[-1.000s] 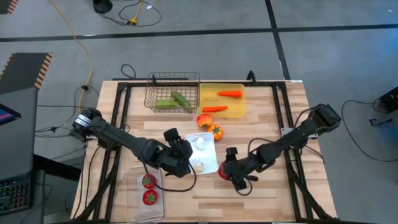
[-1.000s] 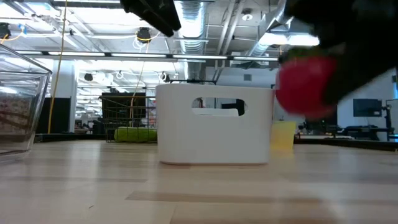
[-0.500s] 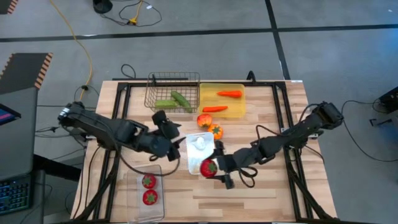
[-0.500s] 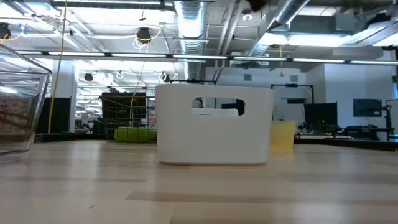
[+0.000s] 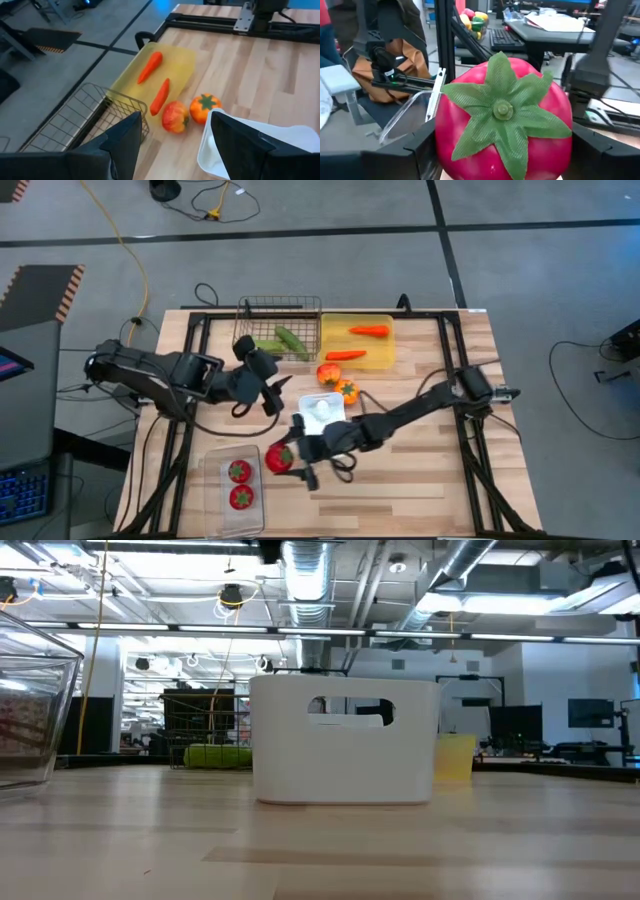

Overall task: Sort produce into baskets
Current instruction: Put the red tomato into the transparent bin

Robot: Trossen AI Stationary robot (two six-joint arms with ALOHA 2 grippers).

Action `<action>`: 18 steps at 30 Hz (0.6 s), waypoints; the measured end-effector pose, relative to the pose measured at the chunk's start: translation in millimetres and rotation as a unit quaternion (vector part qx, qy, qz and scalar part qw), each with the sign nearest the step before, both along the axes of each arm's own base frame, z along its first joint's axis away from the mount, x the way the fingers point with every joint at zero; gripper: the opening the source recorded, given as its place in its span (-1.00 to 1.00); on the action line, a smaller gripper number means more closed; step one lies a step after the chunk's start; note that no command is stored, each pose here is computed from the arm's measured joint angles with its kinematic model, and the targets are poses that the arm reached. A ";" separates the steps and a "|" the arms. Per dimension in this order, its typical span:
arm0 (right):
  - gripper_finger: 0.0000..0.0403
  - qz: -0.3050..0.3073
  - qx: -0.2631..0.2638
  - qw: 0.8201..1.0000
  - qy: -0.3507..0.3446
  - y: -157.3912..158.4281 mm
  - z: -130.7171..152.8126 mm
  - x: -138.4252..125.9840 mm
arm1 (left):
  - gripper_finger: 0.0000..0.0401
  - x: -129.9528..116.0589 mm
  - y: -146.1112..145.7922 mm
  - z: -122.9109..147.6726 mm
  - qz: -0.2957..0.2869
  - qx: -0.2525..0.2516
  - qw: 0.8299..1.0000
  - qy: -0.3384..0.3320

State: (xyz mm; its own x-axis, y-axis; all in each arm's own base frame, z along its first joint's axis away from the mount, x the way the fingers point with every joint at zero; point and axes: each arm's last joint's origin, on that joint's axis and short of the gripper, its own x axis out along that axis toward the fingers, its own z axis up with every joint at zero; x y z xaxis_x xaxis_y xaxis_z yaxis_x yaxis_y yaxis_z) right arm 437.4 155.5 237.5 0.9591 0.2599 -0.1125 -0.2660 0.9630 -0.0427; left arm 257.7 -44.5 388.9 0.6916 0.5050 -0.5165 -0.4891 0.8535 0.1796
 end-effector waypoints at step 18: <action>0.60 0.026 0.086 0.996 0.016 7.9 -73.1 103.2 | 0.13 2.7 11.0 -0.9 -0.022 -0.006 1.000 0.021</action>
State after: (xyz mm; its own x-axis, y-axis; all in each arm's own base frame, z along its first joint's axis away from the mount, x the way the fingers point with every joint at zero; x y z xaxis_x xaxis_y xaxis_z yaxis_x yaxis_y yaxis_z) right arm 540.6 163.4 164.5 0.9402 0.3278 -0.0925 -0.3148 0.9400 0.1313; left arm 260.5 -33.5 388.0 0.6907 0.4679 -0.5513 -0.4438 0.8762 0.1877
